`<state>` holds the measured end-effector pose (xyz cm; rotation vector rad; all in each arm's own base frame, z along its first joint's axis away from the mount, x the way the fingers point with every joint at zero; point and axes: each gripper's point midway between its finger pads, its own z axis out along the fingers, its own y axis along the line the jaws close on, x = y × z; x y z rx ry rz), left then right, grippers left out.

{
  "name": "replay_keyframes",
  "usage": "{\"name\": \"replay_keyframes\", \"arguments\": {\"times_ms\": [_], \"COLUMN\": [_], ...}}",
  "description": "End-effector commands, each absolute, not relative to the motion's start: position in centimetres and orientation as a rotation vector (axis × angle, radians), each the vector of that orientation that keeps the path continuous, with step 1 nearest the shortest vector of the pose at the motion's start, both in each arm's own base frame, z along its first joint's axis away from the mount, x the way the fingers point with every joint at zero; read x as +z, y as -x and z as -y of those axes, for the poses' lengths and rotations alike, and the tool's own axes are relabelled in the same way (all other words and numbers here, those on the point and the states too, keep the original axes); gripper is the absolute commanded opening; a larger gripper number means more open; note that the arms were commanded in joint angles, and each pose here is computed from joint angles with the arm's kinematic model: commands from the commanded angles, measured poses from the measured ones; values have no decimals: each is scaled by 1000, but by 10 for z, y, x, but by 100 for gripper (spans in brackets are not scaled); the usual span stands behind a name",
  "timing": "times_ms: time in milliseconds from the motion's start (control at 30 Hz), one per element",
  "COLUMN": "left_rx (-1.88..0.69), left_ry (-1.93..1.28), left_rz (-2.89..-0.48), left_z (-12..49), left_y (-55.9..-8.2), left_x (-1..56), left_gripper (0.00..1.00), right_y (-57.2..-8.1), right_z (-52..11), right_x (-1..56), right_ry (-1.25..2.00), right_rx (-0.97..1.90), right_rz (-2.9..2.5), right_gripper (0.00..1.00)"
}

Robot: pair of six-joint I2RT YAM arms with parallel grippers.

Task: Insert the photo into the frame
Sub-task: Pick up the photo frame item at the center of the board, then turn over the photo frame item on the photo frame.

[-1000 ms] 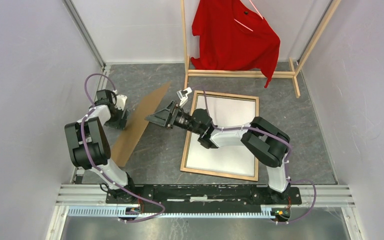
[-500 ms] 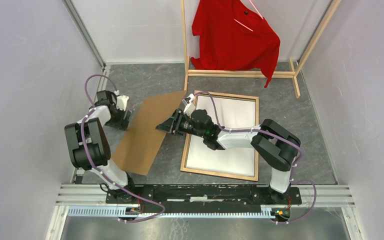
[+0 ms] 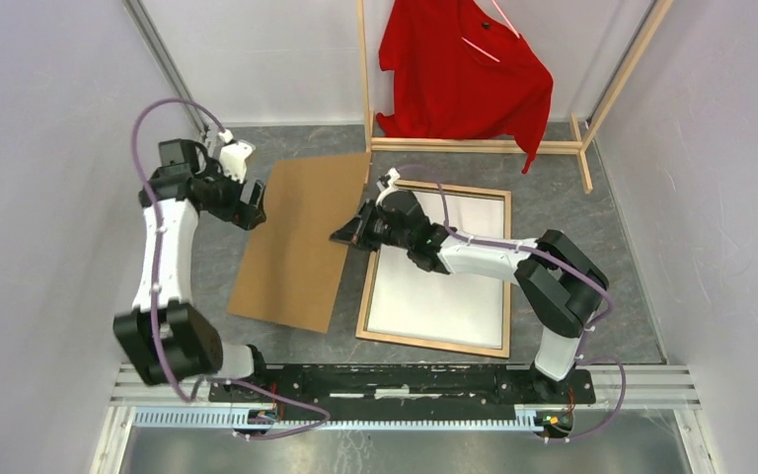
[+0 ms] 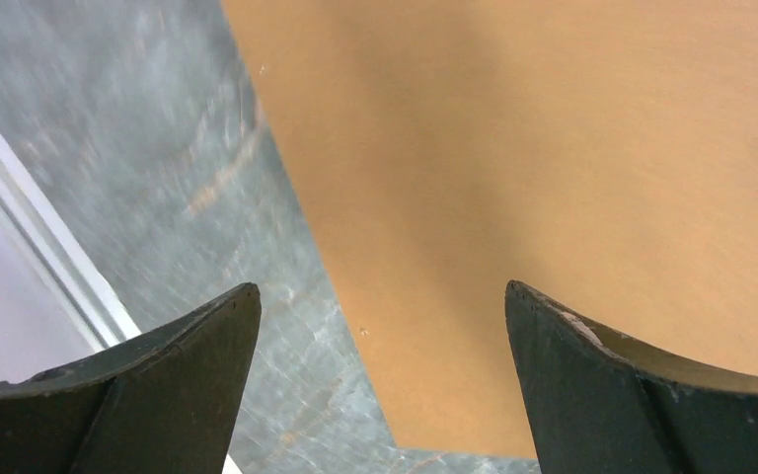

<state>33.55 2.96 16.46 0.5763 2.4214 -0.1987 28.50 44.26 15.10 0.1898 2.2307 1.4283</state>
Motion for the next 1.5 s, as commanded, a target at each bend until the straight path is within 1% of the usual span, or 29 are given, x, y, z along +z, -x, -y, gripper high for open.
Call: {"name": "replay_keyframes", "arguments": {"times_ms": [0,100,200,300,433,533,700,800,867,933,1133,1200,1300,1333,1367,1400,1467], "left_rx": [-383,-278,-142,-79,-38,43,210,320,387,445,589,617,660,668,681,694,706], "left_ry": [-975,-1192,-1298,-1394,-1533,-1589,-1643,-1655,-1643,-1626,-1531,-1508,-1464,-1449,-1426,-1398,-1352], "left_rz": [-2069,-1873,-1746,-1691,-1663,-1625,-1541,-1460,-1404,-1357,-1178,-1123,-1055,-1045,-1031,-1017,-1007], "left_z": [29,40,43,45,46,42,33,29,28,27,31,33,35,34,34,33,31], "left_y": [-281,-247,-226,-201,-170,-161,-166,-174,-180,-186,-203,-207,-211,-213,-216,-218,-222], "left_x": [246,260,269,273,261,253,240,242,247,252,279,285,299,304,312,320,333], "left_gripper": [100,100,100,100,100,100,100,98,95,90,59,44,31,23,13,4,2], "right_y": [-326,-341,-351,-352,-350,-346,-329,-322,-316,-311,-290,-285,-278,-275,-271,-269,-265], "right_z": [-436,-427,-419,-420,-423,-423,-421,-415,-413,-412,-417,-420,-425,-427,-429,-432,-432], "right_x": [240,249,254,267,287,299,322,327,332,333,336,336,337,338,338,337,338], "right_ry": [-220,-348,-477,-553,-610,-639,-619,-621,-614,-605,-545,-529,-484,-444,-388,-326,-128], "right_rx": [1458,1486,1532,1600,1701,1778,1895,1928,1971,1989,2027,2030,2039,2039,2039,2033,2002], "right_rz": [-2029,-2034,-2022,-1997,-1958,-1926,-1887,-1866,-1851,-1850,-1866,-1879,-1896,-1904,-1916,-1931,-1942], "right_gripper": [0,0,0,0,0,0,0,0,0,0,0,0,0,0,4,12,29]}}
